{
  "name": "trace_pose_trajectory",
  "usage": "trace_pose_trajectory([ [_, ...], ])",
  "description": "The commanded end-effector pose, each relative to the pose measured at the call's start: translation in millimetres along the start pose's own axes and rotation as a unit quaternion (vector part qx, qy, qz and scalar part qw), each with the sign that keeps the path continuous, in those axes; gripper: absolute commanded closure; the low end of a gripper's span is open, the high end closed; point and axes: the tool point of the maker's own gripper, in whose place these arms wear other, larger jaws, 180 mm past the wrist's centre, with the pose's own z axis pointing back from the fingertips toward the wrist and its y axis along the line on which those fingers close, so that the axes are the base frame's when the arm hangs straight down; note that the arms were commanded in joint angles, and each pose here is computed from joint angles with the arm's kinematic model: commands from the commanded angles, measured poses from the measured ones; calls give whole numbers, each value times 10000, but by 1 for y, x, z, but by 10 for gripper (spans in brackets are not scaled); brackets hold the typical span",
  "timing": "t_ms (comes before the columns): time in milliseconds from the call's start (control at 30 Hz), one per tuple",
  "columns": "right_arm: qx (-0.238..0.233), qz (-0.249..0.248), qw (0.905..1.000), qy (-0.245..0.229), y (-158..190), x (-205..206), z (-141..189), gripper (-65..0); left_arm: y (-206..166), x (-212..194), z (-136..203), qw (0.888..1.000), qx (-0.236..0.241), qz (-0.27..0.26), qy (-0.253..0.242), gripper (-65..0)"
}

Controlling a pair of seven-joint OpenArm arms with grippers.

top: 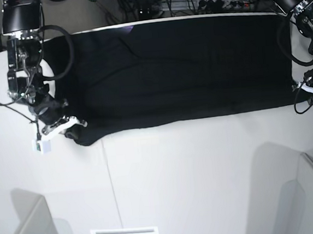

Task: Fold the T-shirt properly
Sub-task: 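Lift the hem and fold it over toward the shoulder edge with both grippers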

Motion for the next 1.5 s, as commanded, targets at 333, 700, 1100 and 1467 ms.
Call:
trace_pose_trajectory([
  [333,59,121,9997,-211,4,-4,31,0,3,-5,16,9995,-48,-299,-25,0],
  [700,-65,-231,9996,-149,1,-2,67,0,-3,3,30,9980,-15,-614,-155,0],
  [1100,58,-568,9982,186,2,-37,77,0,1,-24,40,9964,20,-826,214,0],
  [1467,394,-1517,9874,216,-9,-47,104,0,17,-42,57,9928,213,-1066,508,0],
])
